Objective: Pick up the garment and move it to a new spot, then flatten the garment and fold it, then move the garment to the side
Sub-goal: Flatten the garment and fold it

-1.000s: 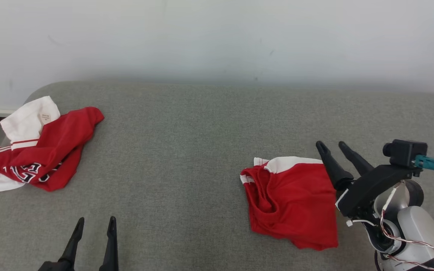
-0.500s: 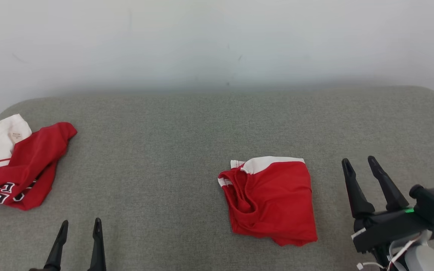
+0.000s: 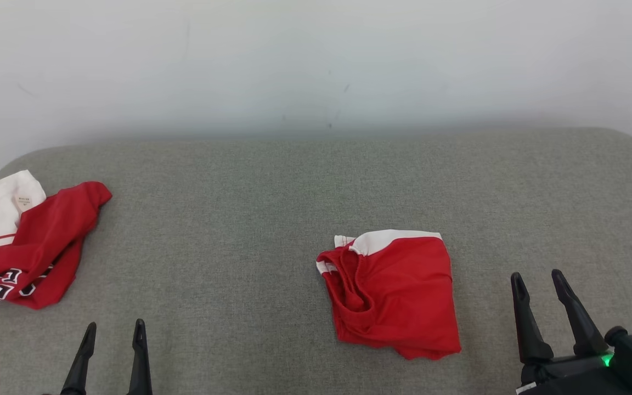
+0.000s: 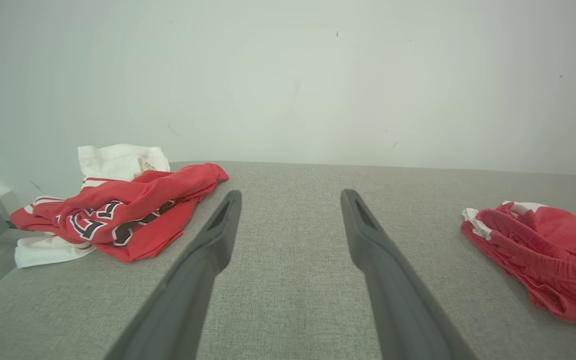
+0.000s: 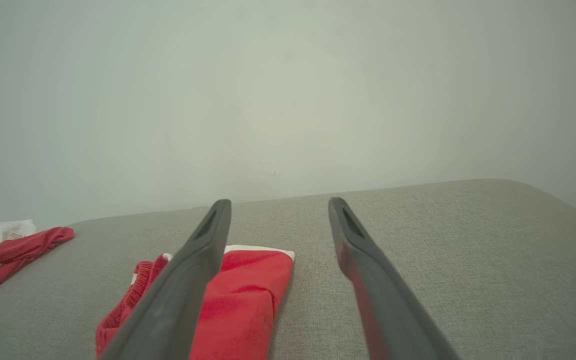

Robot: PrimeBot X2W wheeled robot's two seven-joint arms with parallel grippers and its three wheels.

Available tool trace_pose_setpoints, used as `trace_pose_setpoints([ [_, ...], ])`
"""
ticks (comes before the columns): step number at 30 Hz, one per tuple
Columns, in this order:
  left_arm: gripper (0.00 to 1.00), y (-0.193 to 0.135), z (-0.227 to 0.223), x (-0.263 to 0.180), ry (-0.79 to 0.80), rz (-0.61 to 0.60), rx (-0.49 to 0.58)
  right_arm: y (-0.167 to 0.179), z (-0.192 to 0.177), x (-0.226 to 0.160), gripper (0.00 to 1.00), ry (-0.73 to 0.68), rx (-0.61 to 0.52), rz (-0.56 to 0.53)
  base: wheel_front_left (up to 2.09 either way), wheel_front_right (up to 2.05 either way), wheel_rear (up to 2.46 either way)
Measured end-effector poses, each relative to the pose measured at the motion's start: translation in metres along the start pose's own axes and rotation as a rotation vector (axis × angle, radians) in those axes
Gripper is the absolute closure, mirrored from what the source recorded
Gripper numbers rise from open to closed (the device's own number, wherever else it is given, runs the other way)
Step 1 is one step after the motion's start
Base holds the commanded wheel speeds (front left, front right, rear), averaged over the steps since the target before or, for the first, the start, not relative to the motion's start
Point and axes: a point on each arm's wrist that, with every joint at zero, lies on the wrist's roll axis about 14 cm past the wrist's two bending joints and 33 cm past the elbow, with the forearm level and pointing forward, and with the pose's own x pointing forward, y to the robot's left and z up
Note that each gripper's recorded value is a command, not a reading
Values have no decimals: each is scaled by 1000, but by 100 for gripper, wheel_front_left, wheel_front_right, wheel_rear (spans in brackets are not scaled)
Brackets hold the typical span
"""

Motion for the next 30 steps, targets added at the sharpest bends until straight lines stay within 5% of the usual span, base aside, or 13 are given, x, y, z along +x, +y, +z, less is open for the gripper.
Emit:
trace_pose_setpoints([
  [30,0,7,1,-10,4,13,15,5,-21,-16,0,53,-18,-67,0,0,0],
])
